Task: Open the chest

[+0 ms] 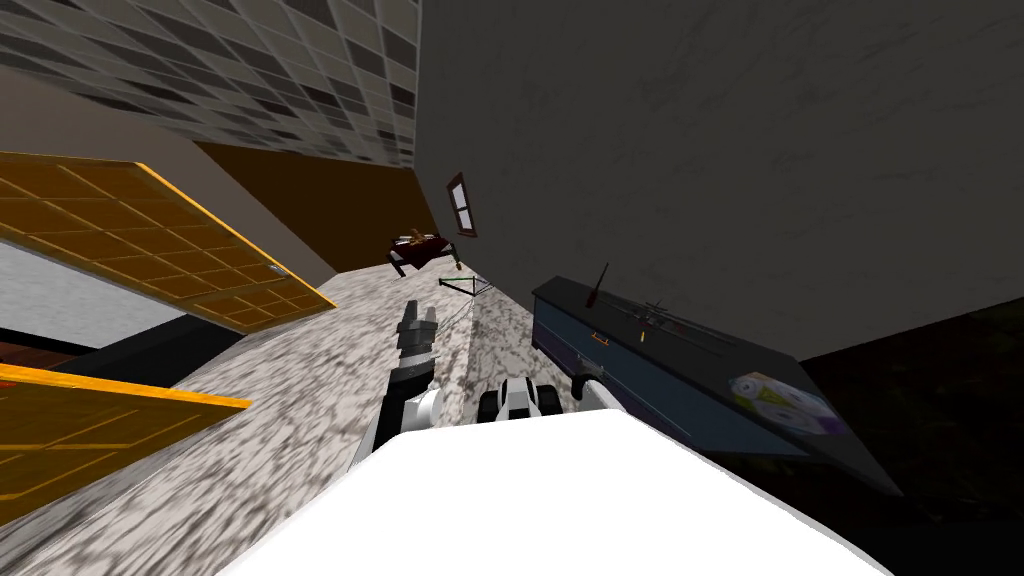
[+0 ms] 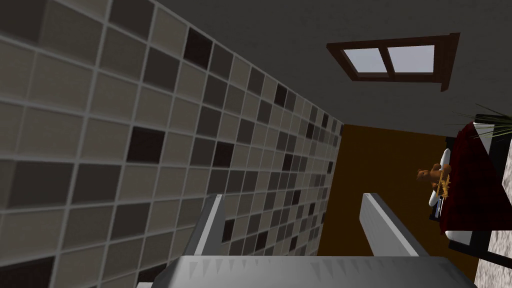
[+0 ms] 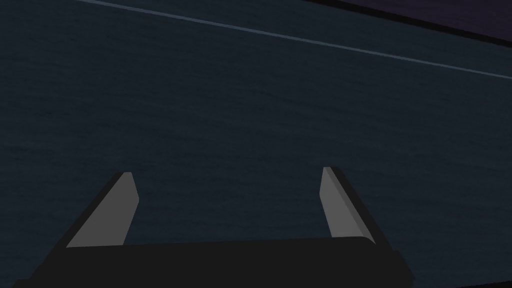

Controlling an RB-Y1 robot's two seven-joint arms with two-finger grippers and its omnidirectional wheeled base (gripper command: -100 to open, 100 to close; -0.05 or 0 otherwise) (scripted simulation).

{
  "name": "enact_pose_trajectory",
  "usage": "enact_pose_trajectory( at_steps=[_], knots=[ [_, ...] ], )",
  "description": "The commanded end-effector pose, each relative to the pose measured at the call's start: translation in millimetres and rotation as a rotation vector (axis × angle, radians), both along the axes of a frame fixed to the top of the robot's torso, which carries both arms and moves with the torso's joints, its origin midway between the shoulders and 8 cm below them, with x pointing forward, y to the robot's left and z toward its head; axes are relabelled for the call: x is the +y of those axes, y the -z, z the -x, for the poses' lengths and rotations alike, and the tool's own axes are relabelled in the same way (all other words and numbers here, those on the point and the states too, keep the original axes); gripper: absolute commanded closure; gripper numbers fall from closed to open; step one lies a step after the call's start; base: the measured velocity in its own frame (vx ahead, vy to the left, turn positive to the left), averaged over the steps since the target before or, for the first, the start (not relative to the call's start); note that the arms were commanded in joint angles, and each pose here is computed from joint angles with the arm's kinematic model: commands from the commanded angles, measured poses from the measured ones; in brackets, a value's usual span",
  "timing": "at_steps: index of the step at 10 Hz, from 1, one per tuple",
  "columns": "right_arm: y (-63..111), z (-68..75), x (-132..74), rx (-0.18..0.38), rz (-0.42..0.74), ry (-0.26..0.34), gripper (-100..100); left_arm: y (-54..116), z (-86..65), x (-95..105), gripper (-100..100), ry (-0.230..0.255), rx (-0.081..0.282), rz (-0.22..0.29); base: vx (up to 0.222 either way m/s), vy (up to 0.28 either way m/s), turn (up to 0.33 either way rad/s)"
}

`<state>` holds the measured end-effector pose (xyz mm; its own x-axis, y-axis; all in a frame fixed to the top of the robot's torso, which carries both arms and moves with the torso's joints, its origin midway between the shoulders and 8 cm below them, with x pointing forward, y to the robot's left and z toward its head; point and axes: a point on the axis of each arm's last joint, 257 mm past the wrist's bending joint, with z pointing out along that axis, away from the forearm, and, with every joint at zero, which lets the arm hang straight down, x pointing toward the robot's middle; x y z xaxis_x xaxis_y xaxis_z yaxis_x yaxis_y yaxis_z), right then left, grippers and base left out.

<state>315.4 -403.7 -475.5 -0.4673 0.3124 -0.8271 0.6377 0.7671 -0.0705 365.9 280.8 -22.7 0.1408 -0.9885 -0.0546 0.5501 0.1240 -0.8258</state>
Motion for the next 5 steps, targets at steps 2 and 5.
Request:
enact_pose_trajectory(
  at_steps=[2, 5],
  knots=[
    [3.1, 20.8, -20.4, 0.076, 0.115, 0.031, -100, 0.0, 0.0, 0.0, 0, 0.000, 0.000, 0.000, 0.012, 0.013, 0.045],
    [9.2, 49.2, -45.6, 0.182, 0.266, 0.050, -100, 0.0, 0.0, 0.0, 0, 0.000, 0.000, 0.000, 0.019, 0.015, 0.136]
  ],
)
